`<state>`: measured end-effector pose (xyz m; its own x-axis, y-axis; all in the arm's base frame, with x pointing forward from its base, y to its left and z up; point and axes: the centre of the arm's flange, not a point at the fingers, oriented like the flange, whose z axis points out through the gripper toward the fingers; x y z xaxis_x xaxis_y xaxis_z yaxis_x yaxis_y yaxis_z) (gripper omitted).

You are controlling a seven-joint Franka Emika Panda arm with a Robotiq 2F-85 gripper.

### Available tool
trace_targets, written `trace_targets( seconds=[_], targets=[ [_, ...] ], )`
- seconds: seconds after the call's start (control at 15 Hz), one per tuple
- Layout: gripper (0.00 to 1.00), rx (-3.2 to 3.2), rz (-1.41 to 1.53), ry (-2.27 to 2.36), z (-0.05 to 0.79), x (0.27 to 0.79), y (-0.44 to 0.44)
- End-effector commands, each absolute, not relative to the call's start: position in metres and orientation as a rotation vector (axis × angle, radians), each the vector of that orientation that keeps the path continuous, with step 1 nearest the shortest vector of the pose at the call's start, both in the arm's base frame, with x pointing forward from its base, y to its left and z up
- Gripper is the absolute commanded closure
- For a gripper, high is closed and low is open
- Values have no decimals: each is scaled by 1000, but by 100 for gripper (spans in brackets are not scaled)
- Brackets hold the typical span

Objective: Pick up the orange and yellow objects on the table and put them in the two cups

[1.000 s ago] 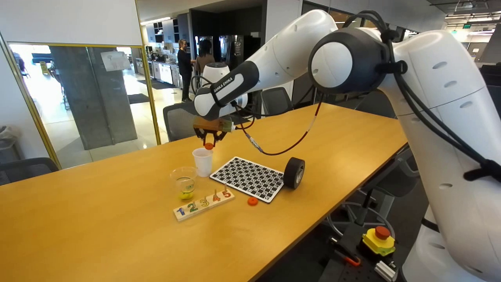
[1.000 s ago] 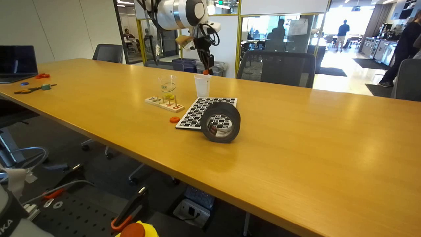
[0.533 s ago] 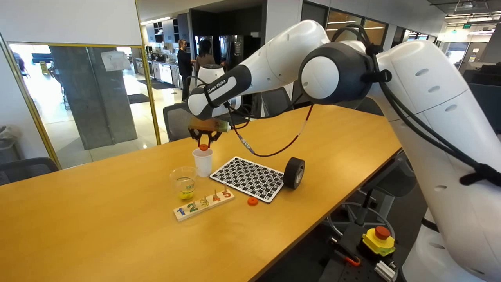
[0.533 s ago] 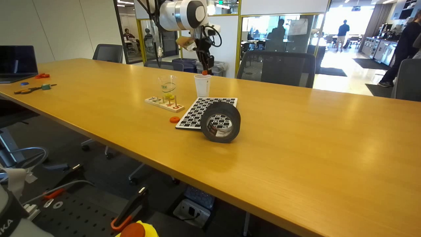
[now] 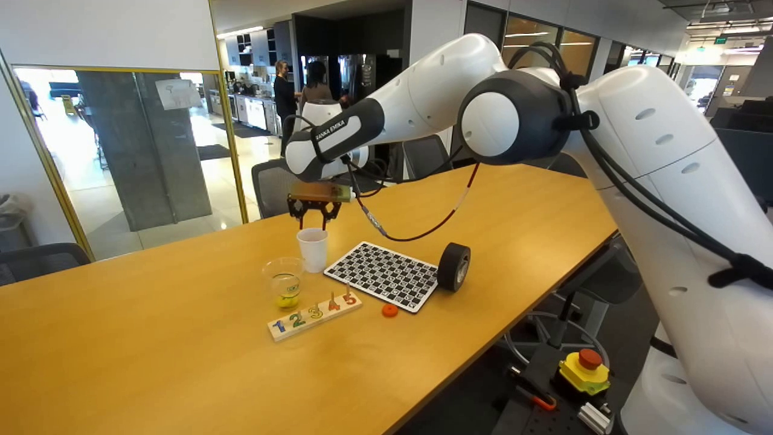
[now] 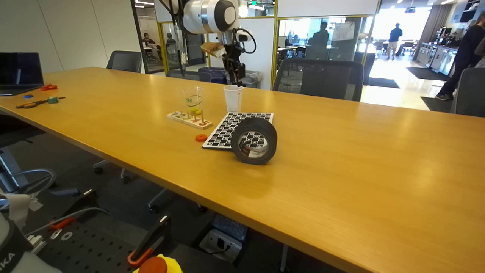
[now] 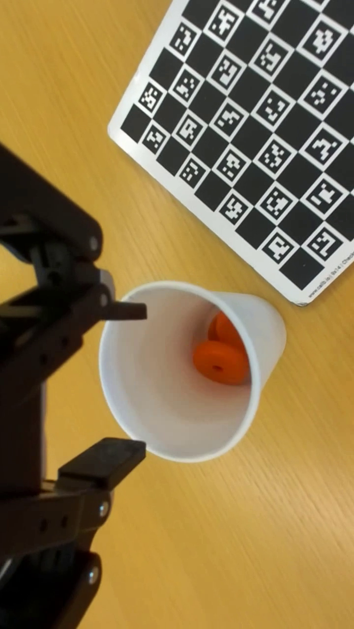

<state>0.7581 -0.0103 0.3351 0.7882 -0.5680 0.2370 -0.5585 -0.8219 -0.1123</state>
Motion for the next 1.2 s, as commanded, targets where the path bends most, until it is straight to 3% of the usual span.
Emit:
trace_targets(
  seconds=[0.0,0.07,0.6,1.13],
  targets=[
    [4,-2960,-362,797,344,750,-14],
    [0,-2973,-357,766,344,743,-15],
    [0,-2980,-276,662,354,635,-30],
    [0,-2755,-2,985,329,541,-7]
  ],
)
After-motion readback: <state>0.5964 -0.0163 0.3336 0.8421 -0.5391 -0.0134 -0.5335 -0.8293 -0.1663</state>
